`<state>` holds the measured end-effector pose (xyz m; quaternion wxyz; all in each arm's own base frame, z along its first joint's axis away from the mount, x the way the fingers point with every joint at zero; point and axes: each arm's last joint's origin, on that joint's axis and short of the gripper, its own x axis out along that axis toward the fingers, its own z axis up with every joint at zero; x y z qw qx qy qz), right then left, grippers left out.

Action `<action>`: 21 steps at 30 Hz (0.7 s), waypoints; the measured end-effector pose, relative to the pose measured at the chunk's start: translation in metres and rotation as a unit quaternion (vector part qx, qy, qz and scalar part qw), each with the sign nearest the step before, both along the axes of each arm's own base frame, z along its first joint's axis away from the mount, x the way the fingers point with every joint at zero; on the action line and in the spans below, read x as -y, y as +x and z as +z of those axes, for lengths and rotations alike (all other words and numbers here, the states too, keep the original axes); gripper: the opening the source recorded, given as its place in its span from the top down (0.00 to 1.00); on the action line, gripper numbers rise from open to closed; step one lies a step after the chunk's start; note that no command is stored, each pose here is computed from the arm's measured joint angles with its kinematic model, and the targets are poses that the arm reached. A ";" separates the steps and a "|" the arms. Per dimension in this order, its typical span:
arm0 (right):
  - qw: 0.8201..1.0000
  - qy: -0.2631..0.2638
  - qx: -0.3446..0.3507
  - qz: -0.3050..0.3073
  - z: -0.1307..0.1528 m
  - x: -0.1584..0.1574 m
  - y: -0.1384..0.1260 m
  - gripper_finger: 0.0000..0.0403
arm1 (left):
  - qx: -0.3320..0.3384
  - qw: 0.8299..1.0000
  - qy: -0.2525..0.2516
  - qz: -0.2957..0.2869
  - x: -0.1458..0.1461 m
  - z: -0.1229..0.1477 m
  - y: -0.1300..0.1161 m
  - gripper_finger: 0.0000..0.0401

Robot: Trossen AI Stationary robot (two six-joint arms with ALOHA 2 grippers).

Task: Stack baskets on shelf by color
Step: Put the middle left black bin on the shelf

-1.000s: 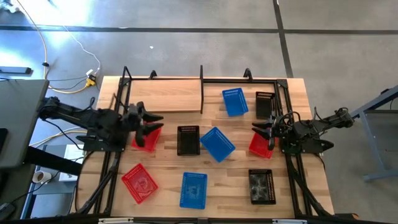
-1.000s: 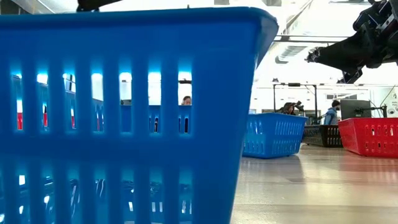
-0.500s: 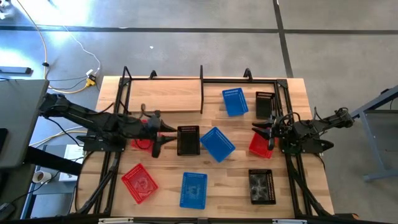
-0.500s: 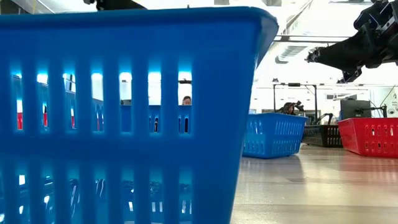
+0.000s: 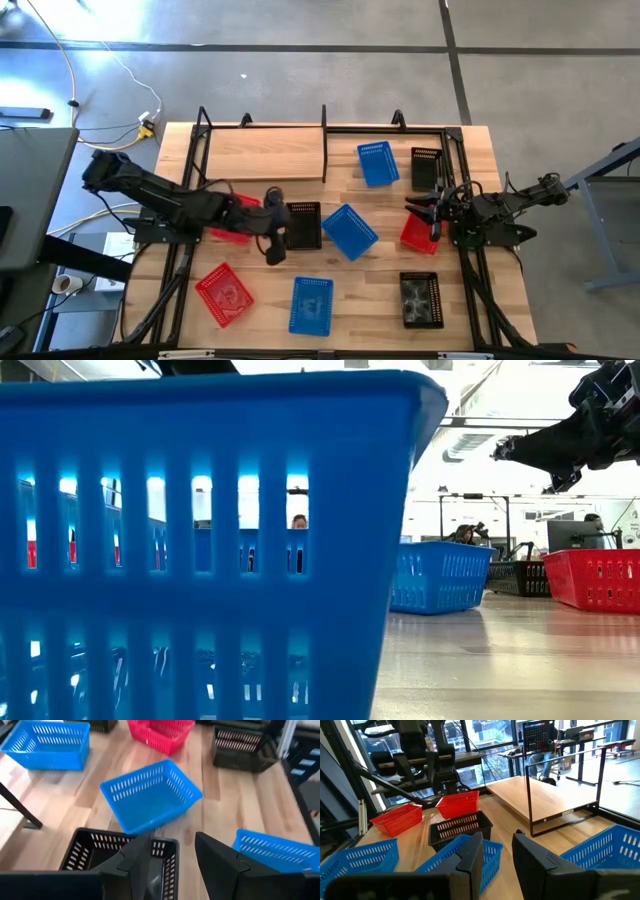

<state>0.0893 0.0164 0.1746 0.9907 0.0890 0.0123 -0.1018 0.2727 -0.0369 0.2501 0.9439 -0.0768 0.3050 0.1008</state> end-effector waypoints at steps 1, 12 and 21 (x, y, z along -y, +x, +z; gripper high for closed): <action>1.000 0.000 0.000 0.000 0.000 0.000 0.000 0.77 | -0.005 1.000 -0.004 -0.006 0.001 -0.002 0.003 0.64; 1.000 0.000 0.000 0.000 0.000 0.000 0.000 0.77 | -0.079 0.996 0.004 -0.035 0.005 -0.038 0.022 0.64; 1.000 0.000 0.000 0.000 0.000 0.000 0.000 0.77 | -0.126 0.991 -0.005 -0.049 0.008 -0.064 0.030 0.64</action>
